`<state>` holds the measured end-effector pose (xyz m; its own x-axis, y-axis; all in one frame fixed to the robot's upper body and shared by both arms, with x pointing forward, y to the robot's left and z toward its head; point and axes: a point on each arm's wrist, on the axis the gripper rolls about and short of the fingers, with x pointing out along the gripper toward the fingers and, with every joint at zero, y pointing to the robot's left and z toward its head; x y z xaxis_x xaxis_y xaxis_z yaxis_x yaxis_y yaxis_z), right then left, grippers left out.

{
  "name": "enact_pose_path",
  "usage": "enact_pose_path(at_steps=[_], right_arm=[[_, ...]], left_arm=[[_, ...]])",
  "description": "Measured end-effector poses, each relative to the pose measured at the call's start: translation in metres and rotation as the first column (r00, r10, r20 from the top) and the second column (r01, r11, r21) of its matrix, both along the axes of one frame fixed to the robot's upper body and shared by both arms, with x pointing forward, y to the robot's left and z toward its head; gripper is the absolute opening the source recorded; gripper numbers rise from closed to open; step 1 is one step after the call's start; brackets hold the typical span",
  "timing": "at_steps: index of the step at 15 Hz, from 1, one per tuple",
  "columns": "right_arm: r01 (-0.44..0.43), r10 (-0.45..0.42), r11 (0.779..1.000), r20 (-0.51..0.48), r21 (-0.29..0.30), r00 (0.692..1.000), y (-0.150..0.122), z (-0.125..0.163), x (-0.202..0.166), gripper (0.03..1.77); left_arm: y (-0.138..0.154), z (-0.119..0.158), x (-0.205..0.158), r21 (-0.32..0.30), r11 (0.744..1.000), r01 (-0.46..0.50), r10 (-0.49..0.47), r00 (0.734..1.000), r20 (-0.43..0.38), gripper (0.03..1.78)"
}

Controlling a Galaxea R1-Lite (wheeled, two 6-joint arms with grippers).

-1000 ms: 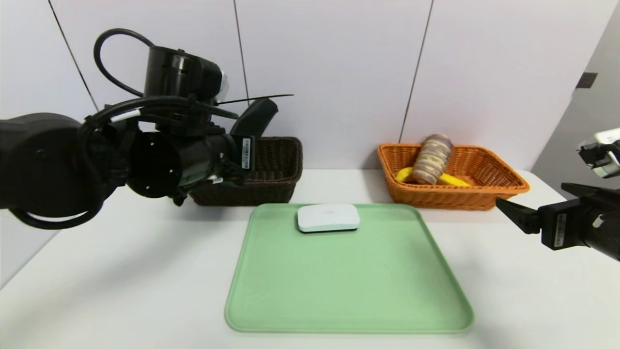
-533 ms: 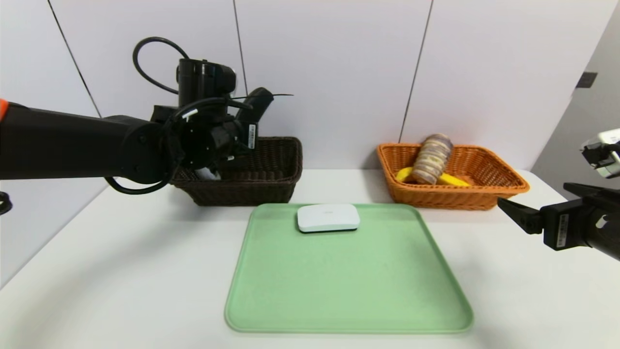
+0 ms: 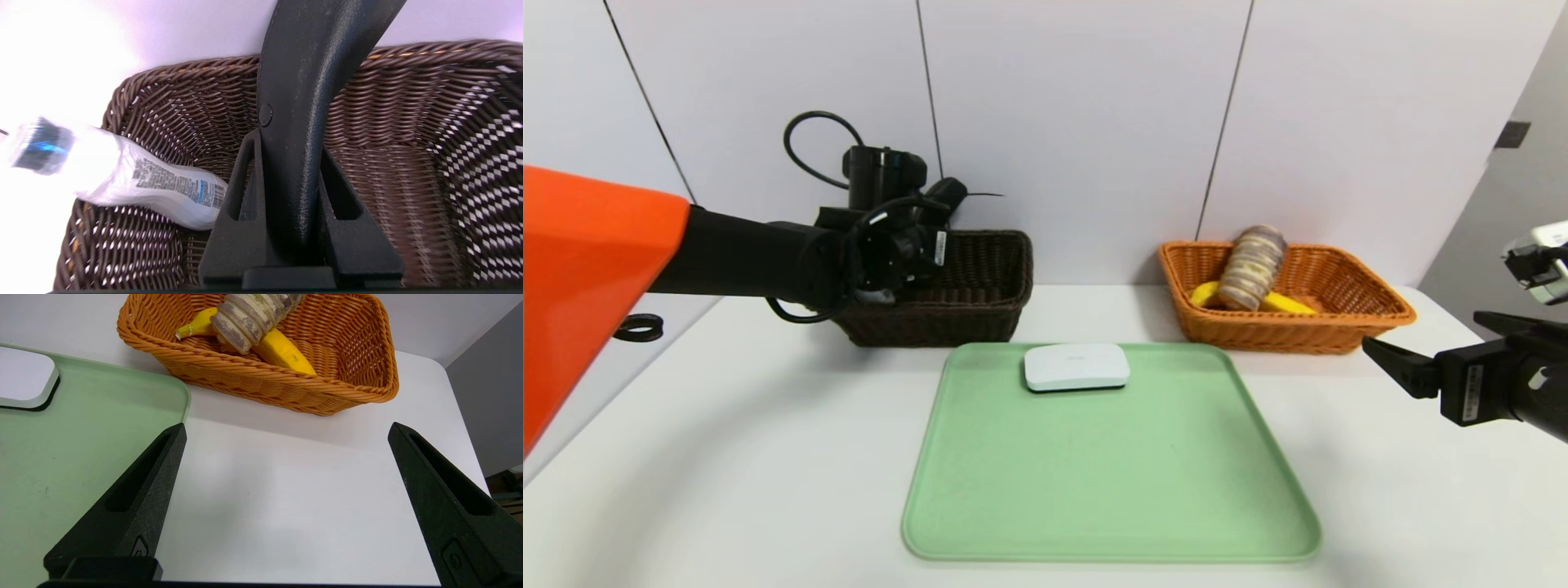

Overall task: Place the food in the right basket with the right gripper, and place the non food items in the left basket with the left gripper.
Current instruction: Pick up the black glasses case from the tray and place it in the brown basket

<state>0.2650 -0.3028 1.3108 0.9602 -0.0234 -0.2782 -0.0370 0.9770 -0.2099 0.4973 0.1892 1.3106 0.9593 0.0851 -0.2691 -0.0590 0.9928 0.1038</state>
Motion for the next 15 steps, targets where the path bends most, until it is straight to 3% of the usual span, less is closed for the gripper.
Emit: enact_pose_path(at_steps=[5, 13, 14, 15], right_arm=[[-0.001, 0.001, 1.0, 0.0, 0.0, 1.0, 0.0, 0.0, 0.0, 1.71], [-0.001, 0.001, 1.0, -0.006, 0.0, 1.0, 0.0, -0.001, 0.001, 1.71], [-0.001, 0.001, 1.0, -0.006, 0.0, 1.0, 0.0, -0.001, 0.001, 1.71], [-0.001, 0.001, 1.0, -0.007, 0.0, 1.0, 0.0, -0.001, 0.001, 1.71]], left_arm=[[0.016, -0.018, 0.02, 0.057, 0.998, -0.024, 0.023, 1.0, 0.007, 0.32], [0.018, -0.036, 0.028, 0.072, 0.997, -0.027, 0.028, 0.999, -0.022, 0.31], [0.018, -0.037, 0.028, 0.073, 0.997, -0.029, 0.031, 0.999, -0.022, 0.36], [0.019, -0.037, 0.03, 0.072, 0.997, -0.03, 0.031, 0.999, -0.014, 0.51]])
